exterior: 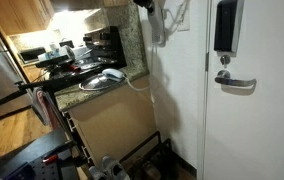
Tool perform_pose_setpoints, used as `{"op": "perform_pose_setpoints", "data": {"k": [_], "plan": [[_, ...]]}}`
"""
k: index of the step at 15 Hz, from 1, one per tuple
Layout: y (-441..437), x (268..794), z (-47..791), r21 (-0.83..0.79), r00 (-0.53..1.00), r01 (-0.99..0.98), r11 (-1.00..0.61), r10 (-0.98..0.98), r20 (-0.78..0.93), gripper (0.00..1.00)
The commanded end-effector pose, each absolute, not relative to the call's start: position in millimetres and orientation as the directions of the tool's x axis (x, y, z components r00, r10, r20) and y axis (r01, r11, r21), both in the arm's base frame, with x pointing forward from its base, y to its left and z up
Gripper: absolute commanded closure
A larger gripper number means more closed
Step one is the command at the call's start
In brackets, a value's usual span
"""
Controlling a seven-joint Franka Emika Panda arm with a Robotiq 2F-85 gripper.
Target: Unhang the phone receiver, put it on the counter, and then press the button of the thing on the wall
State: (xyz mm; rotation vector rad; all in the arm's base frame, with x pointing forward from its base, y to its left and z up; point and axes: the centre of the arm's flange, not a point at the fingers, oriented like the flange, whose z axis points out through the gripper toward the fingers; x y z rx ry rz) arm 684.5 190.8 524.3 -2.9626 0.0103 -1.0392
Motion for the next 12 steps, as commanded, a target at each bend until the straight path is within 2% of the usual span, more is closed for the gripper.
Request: {"op": "perform_pose_setpoints", "data": {"k": [1, 12], "plan": [[191.3, 693.1, 530.2, 0.015, 0.743, -0.023, -1.000, -0.007, 0.670, 1.00], [192.6, 693.2, 528.9, 0.020, 0.745, -0.015, -1.000, 0.002, 0.667, 1.00]]}}
